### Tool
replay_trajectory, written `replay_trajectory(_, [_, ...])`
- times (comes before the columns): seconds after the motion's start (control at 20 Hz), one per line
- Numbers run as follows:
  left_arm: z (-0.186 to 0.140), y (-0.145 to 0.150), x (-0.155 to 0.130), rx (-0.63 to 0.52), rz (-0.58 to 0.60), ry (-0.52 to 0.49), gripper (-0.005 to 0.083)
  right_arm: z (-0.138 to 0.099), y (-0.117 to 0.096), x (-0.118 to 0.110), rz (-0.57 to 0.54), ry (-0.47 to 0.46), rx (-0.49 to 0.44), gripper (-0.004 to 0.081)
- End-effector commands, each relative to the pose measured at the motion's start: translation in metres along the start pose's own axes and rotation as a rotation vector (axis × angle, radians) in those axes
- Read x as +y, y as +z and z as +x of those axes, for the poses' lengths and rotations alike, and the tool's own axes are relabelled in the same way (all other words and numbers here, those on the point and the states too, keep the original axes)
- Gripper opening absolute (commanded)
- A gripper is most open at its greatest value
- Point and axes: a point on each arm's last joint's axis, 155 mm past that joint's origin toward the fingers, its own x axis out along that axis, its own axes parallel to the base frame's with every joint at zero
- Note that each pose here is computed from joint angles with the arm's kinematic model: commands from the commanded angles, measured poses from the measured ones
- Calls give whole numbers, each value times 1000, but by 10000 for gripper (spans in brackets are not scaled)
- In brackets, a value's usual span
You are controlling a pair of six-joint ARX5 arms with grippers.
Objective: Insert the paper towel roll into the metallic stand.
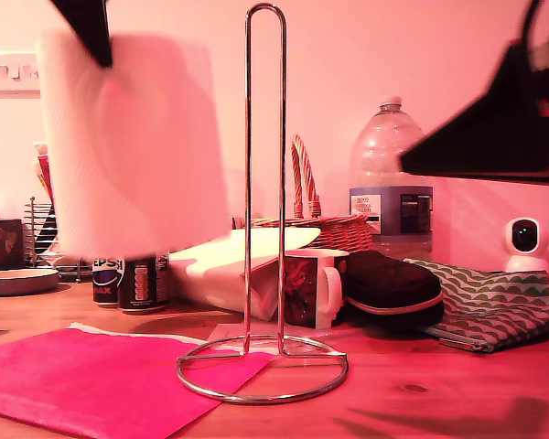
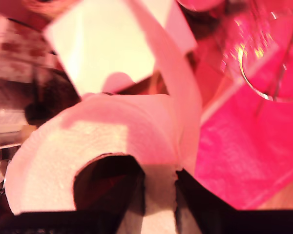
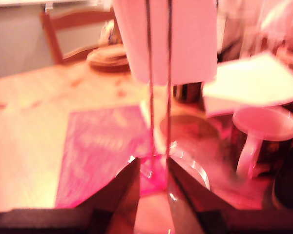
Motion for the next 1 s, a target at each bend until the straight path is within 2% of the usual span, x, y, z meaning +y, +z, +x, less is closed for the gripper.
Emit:
replay_trajectory(0.0, [-10, 4, 2, -32, -8, 18, -24, 8, -3, -1, -2, 3, 3, 165])
replay_trajectory(0.15, [-11, 8, -1, -52, -9, 0, -24, 23, -35, -8, 26, -3, 81, 214])
replay_trajectory(0.25, [-11, 10, -3, -63, -9, -11, -24, 33, -37, -9, 40, 13, 60, 215])
replay_trajectory(0.7, [-12, 11, -3, -67, -32, -11, -24, 100, -60, -19, 76, 85, 105, 232])
replay_trajectory(0.95, [-14, 11, -2, -71, -32, -6, -24, 115, -73, -10, 101, 155, 133, 232])
